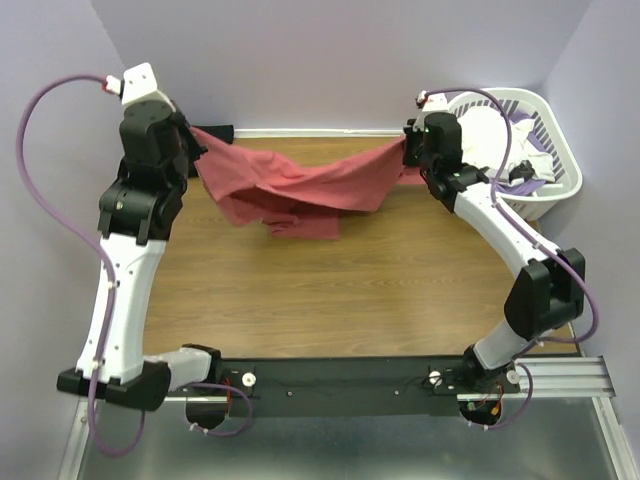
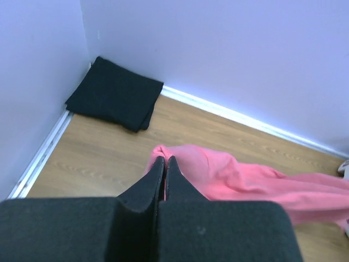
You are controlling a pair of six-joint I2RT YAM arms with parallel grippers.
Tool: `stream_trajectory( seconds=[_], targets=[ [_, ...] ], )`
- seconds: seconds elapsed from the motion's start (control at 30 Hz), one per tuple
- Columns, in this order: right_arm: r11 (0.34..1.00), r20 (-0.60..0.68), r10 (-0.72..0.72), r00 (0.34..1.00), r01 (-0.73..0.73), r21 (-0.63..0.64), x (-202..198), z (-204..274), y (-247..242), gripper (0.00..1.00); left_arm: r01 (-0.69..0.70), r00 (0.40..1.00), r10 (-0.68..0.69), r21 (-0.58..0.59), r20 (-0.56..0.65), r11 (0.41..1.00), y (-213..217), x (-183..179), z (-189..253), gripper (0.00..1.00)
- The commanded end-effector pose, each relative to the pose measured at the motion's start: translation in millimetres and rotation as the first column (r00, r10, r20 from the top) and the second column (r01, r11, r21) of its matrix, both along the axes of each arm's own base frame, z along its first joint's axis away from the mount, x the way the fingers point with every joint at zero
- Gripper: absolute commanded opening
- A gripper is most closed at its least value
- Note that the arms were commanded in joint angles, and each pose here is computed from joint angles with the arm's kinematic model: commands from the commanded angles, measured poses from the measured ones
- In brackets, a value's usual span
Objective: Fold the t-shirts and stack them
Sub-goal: Flatten the tshirt out
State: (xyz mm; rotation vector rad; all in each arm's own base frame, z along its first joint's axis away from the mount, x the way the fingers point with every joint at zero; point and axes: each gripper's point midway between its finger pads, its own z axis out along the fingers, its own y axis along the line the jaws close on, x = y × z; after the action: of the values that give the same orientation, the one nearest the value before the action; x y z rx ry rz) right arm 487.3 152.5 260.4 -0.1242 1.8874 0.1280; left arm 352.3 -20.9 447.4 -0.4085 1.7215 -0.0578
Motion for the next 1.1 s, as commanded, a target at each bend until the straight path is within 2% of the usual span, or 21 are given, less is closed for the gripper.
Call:
stream_trajectory(
  seconds=[0.0, 0.03, 0.1, 0.23, 0.4, 0.47, 0.57, 0.7, 0.87, 1.07],
  targets=[
    [0.971, -0.117, -0.148, 0.982, 0.122, -0.206, -23, -35, -42, 0.35, -0.005, 1.0, 0.005, 0.009, -0.003, 1.0, 7, -20, -17, 0.0],
    [0.968, -0.134, -0.171, 0.976, 0.142, -0.205, -26, -43, -46, 0.49, 0.0, 0.999, 0.0, 0.01, -0.035, 1.0, 6, -22, -34, 0.0],
    [0.976, -0.192, -0.132, 0.972, 0.094, -0.197, -35, -58, -40, 0.54, 0.033, 0.999, -0.033, -0.007, -0.022, 0.999, 2, -29, -37, 0.0],
    [0.997, -0.302, 0.024, 0.953, -0.044, -0.06, -67, -84, -12, 0.55, 0.069, 0.995, -0.07, -0.014, -0.077, 0.998, -6, -30, -68, 0.0],
    [0.968, -0.454, 0.251, 0.855, -0.221, 0.119, -128, -133, 29, 0.54, 0.144, 0.984, -0.144, -0.01, -0.108, 0.99, -18, -25, -100, 0.0],
    [0.967, -0.505, 0.255, 0.825, -0.205, 0.154, -146, -150, 39, 0.54, 0.155, 0.975, -0.154, -0.007, -0.162, 0.988, -20, -22, -126, 0.0],
    [0.974, -0.574, 0.226, 0.787, -0.171, 0.15, -167, -178, 47, 0.54, 0.166, 0.965, -0.165, -0.013, -0.205, 0.986, -23, -24, -151, 0.0],
    [0.995, -0.624, 0.094, 0.776, -0.102, 0.024, -185, -211, 60, 0.55, 0.185, 0.961, -0.186, -0.027, -0.206, 0.982, -26, -31, -161, 0.0],
    [0.992, -0.638, -0.1, 0.764, 0.025, -0.126, -192, -230, 43, 0.55, 0.166, 0.962, -0.16, 0.006, -0.223, 0.986, -18, -37, -168, 0.0],
    [0.987, -0.662, -0.137, 0.737, 0.046, -0.154, -192, -238, 42, 0.56, 0.17, 0.964, -0.165, 0.007, -0.209, 0.985, -16, -46, -172, 0.0]
  ],
)
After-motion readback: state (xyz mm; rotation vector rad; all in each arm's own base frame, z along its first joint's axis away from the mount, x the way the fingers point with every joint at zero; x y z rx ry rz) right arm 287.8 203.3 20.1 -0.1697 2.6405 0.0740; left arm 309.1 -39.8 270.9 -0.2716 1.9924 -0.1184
